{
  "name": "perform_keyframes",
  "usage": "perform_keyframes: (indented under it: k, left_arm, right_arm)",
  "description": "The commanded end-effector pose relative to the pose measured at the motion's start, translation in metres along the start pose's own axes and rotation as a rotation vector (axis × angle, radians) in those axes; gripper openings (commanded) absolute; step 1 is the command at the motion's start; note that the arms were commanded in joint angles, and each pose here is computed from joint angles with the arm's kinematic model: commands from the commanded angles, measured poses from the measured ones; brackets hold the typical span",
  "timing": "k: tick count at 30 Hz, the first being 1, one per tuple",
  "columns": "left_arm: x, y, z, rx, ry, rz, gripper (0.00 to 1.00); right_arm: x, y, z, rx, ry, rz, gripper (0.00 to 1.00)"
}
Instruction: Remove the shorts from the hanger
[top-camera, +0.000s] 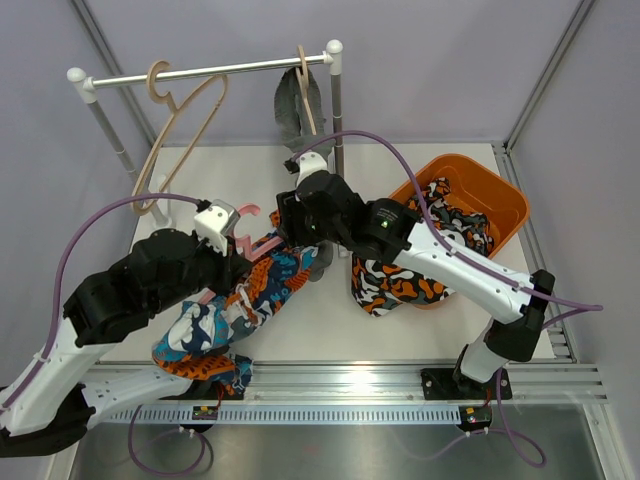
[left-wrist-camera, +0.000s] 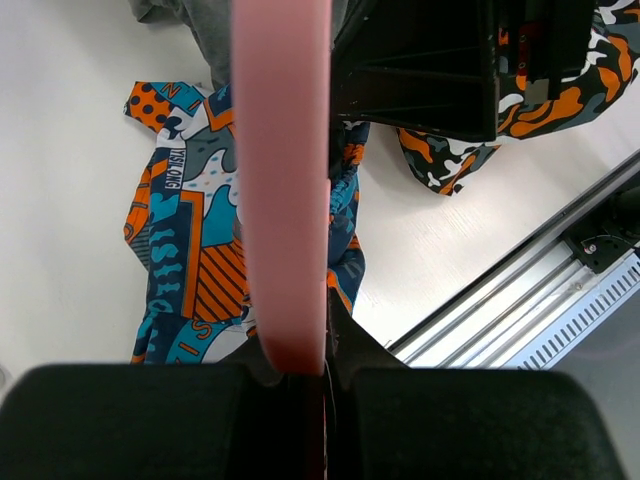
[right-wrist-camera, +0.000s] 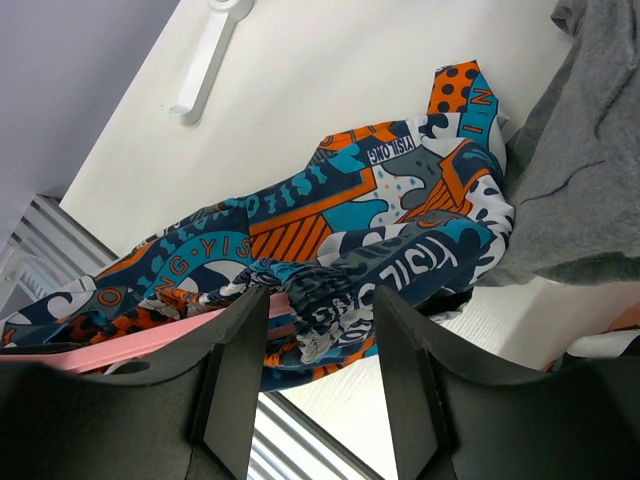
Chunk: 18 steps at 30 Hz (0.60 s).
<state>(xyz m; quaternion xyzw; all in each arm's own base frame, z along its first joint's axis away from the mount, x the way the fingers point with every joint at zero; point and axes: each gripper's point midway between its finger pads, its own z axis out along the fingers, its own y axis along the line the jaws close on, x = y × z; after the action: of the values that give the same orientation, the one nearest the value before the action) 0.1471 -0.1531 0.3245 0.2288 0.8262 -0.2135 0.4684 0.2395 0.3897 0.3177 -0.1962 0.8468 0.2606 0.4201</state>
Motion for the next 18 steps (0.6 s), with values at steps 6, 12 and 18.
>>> perform_keyframes:
  k: [6,12,18]
  left_arm:
    - [-0.033,-0.013,-0.013,0.069,-0.114,0.006,0.0]
    - [-0.03,-0.012,-0.005,0.056,-0.097,0.016,0.0]
    - [-0.033,-0.011,-0.005,0.052,-0.106,0.021,0.0]
  right_arm:
    - [0.003,0.006,0.002,0.006,0.006,0.002,0.52]
    - [0.002,0.004,-0.015,0.0,-0.025,0.01,0.53]
    - [0.009,0.006,-0.019,-0.001,-0.023,0.0,0.54]
